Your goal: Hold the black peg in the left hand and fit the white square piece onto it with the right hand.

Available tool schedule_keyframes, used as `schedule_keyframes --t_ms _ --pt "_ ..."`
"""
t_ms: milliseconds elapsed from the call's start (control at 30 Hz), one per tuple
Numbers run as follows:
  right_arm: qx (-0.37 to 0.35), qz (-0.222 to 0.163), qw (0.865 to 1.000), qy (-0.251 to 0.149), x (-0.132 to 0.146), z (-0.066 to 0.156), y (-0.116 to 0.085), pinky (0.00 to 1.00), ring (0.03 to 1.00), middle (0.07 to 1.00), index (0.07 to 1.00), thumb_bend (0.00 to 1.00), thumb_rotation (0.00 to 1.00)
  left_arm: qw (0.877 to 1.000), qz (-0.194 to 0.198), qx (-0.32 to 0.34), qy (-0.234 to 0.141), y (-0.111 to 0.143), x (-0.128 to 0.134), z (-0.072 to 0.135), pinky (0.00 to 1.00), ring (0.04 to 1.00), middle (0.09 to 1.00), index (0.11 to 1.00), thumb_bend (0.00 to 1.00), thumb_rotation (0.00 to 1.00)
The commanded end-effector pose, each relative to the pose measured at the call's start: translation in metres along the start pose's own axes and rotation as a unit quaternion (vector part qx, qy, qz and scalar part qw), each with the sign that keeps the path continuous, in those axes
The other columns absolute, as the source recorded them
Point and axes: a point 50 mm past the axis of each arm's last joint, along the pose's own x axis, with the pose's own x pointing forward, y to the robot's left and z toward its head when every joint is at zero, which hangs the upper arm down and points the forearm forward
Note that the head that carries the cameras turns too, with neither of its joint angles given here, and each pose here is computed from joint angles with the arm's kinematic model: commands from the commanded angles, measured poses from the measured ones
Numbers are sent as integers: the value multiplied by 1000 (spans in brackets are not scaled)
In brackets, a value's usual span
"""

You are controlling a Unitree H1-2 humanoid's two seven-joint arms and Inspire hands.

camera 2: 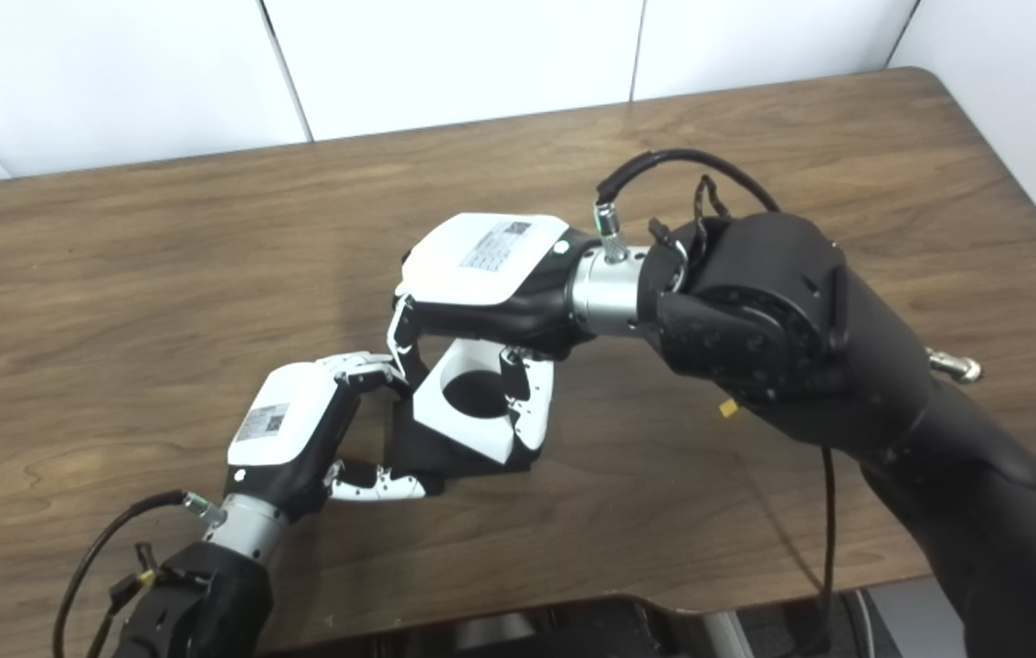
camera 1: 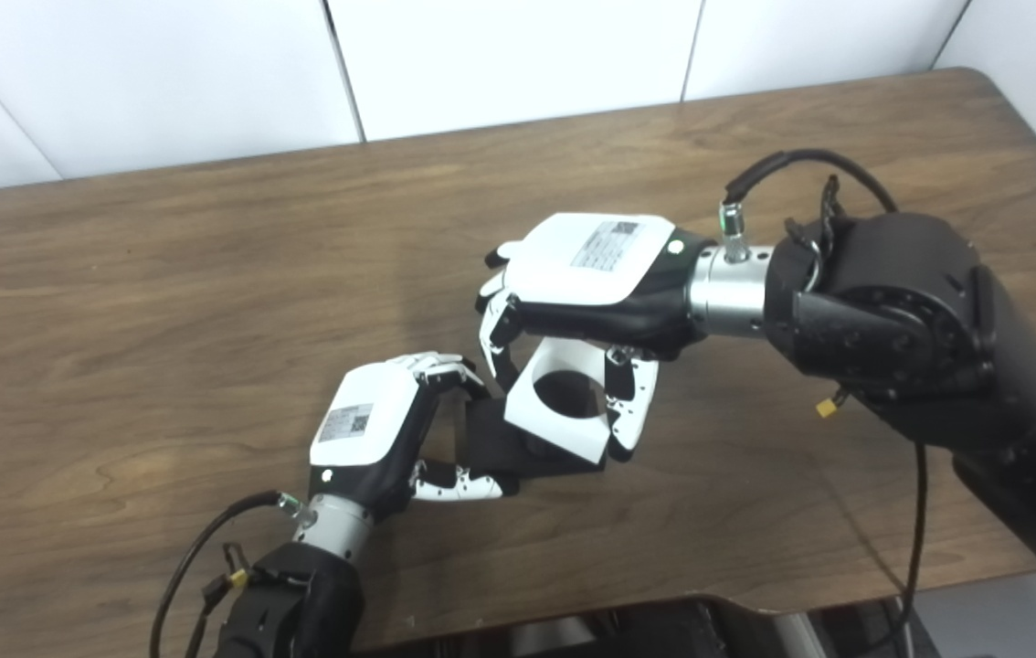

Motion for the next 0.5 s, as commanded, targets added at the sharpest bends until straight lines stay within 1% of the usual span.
schedule_keyframes --t_ms 0,467 --pt "-33 -23 999 -6 0 4 -10 970 873 752 482 524 133 1000 -7 4 -3 0 0 3 833 833 786 490 504 56" --pt "-37 -19 999 -14 18 10 -2 984 876 755 483 523 129 1000 -8 1 -2 0 1 7 827 840 786 490 504 57"
